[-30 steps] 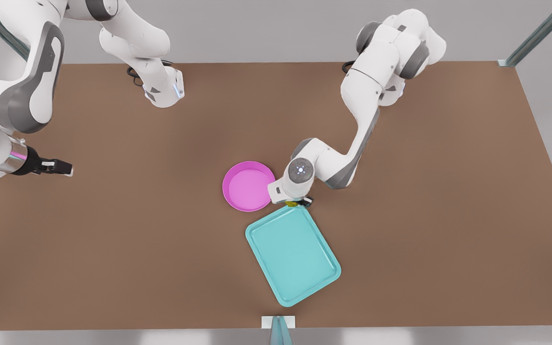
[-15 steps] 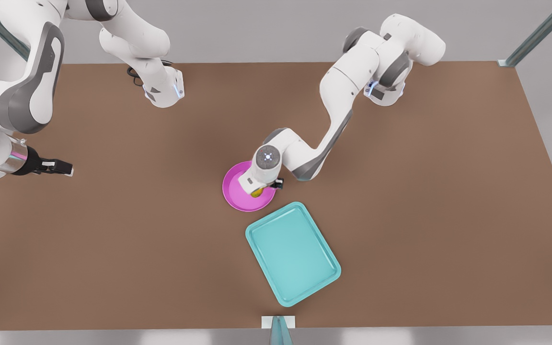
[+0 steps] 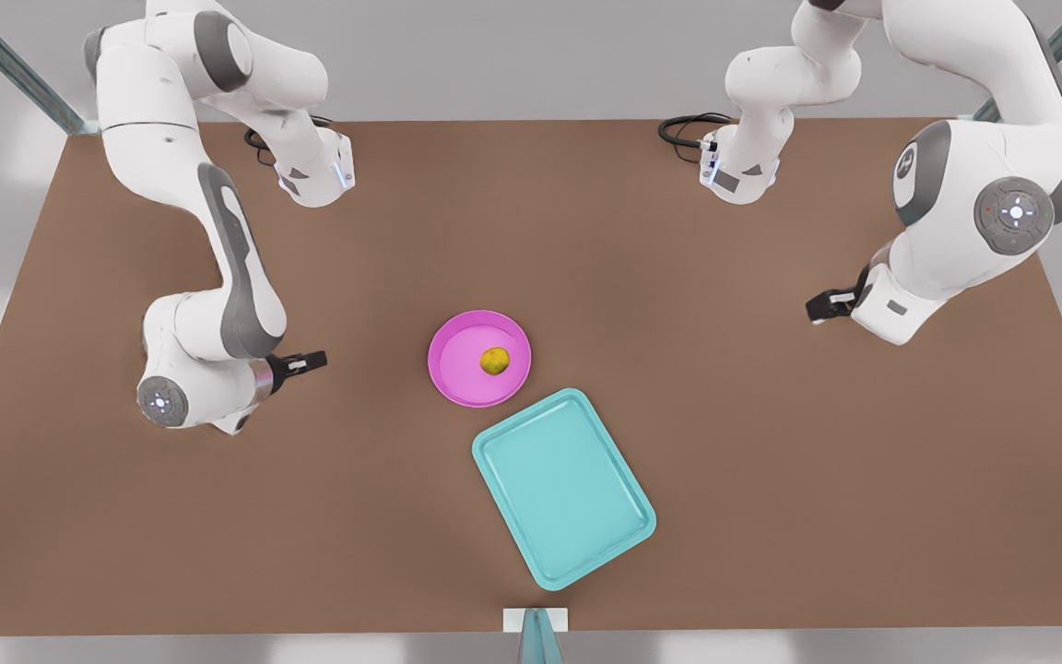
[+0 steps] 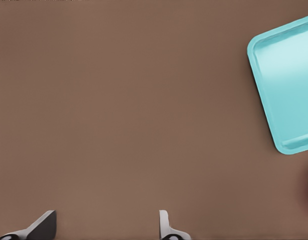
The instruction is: Place the orange on the plate with the left arm and the plate on the tray with the right arm
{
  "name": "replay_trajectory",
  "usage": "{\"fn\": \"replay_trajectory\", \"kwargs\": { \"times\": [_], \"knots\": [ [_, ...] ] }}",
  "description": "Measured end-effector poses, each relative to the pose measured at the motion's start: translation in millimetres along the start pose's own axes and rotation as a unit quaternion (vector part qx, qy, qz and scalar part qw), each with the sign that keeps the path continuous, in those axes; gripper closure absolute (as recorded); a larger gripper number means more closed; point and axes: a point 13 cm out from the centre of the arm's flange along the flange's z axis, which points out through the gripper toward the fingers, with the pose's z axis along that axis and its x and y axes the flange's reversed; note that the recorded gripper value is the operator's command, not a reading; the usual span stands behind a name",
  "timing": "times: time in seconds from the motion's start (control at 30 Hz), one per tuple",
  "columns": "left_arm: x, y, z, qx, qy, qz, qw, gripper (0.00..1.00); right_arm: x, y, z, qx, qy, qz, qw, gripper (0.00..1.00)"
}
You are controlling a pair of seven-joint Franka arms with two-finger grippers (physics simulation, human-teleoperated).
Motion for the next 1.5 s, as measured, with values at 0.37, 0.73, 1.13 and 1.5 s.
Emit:
{"fn": "replay_trajectory", "kwargs": {
  "times": [0.37, 0.73, 1.13, 1.5],
  "knots": [
    [-52, 47, 11, 0.007, -0.01, 0.02, 1.0, 0.0, -44, 78, 160, -0.124, -0.093, -0.024, 0.988, 0.0],
    [-51, 41, 12, 0.015, -0.01, 0.062, 0.998, 0.0, -53, 166, 183, -0.102, -0.131, -0.124, 0.978, 0.0],
    [-50, 35, 11, 0.028, -0.008, 0.085, 0.996, 0.0, -78, 191, 192, -0.109, -0.149, -0.14, 0.973, 0.0],
    [-49, 36, 13, 0.027, -0.006, 0.095, 0.995, 0.0, -84, 190, 201, -0.111, -0.144, -0.143, 0.973, 0.35]
  ]
}}
